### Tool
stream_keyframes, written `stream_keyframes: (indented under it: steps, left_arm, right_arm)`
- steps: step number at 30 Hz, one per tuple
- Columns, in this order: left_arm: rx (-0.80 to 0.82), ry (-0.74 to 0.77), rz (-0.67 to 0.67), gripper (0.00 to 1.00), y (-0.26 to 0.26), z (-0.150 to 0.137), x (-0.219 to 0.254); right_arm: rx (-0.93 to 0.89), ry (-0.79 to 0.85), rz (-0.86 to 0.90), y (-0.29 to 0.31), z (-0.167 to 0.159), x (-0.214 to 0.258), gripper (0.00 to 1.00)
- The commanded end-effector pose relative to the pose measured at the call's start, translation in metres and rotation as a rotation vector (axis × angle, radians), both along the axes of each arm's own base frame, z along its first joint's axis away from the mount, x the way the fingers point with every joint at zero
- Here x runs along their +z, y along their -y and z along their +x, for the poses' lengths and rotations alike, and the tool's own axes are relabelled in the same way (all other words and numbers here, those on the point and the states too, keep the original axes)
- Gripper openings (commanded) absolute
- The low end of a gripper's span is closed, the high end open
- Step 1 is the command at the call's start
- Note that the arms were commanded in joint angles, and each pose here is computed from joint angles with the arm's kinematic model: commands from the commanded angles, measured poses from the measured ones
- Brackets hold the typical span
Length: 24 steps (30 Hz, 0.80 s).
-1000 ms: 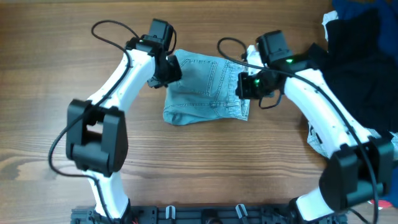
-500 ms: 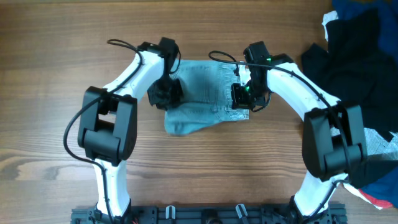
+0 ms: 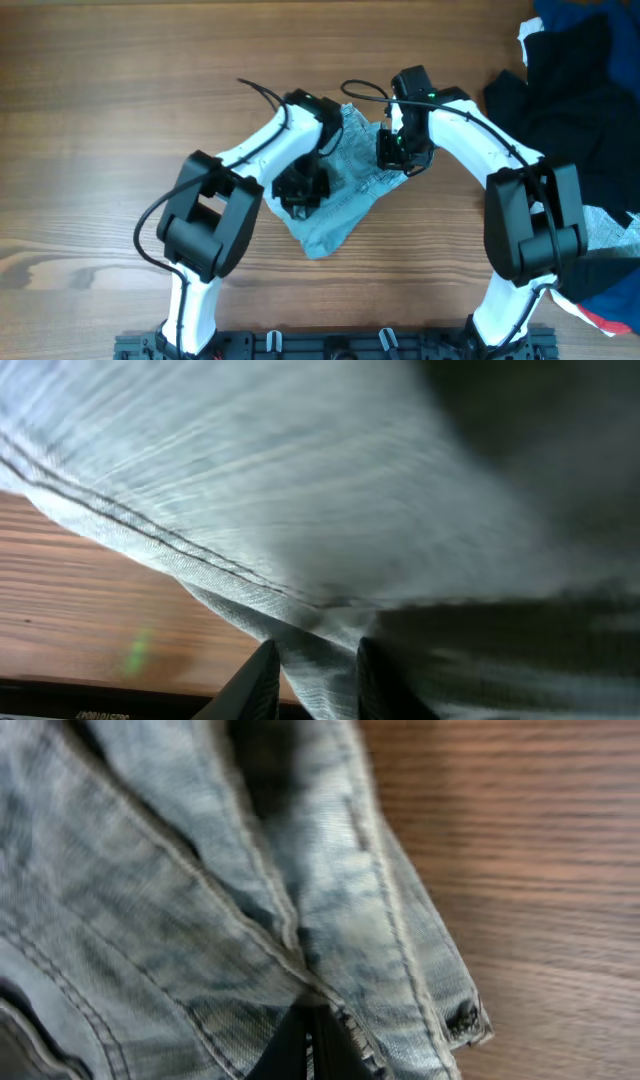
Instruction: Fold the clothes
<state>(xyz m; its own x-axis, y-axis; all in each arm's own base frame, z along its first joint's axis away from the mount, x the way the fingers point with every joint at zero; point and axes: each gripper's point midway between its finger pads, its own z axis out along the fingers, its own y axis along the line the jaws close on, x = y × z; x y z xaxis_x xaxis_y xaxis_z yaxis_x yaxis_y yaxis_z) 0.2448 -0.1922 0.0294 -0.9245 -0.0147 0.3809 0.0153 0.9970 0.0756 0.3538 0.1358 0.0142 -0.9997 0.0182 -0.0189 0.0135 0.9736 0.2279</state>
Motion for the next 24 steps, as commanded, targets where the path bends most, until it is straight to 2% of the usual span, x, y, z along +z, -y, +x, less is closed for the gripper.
stream_keyframes:
  steps: [1, 4, 8, 9, 12, 15, 18, 24]
  left_arm:
    - [-0.004, 0.075, -0.031, 0.25, 0.005, 0.001, 0.026]
    - [-0.007, 0.170, -0.021, 0.27, -0.004, 0.014, 0.042]
    - [0.003, 0.366, -0.064, 0.33, -0.015, 0.054, 0.066]
    - [0.000, 0.420, -0.097, 0.44, -0.016, 0.067, 0.071]
    - [0.010, 0.572, -0.166, 0.63, -0.022, 0.111, 0.083]
    - [0.041, 0.682, -0.203, 0.66, -0.032, 0.151, 0.084]
    - [0.092, 0.705, -0.235, 0.66, -0.041, 0.175, 0.070]
    - [0.153, 0.552, -0.370, 0.65, -0.029, 0.171, 0.028]
  right_arm:
    - [-0.071, 0.009, -0.149, 0.047, 0.011, -0.017, 0.04]
    - [-0.084, 0.005, -0.151, 0.055, 0.013, -0.006, 0.04]
    - [-0.101, 0.080, -0.133, 0.057, 0.023, 0.031, 0.04]
    - [-0.106, 0.112, -0.126, 0.056, 0.025, 0.044, 0.04]
    - [-0.118, 0.177, -0.102, 0.056, 0.021, 0.080, 0.04]
    - [-0.143, 0.166, -0.108, 0.060, 0.004, 0.100, 0.05]
    - [-0.142, 0.109, -0.122, 0.063, -0.012, 0.100, 0.05]
    - [-0.199, -0.008, -0.157, 0.070, -0.041, 0.073, 0.05]
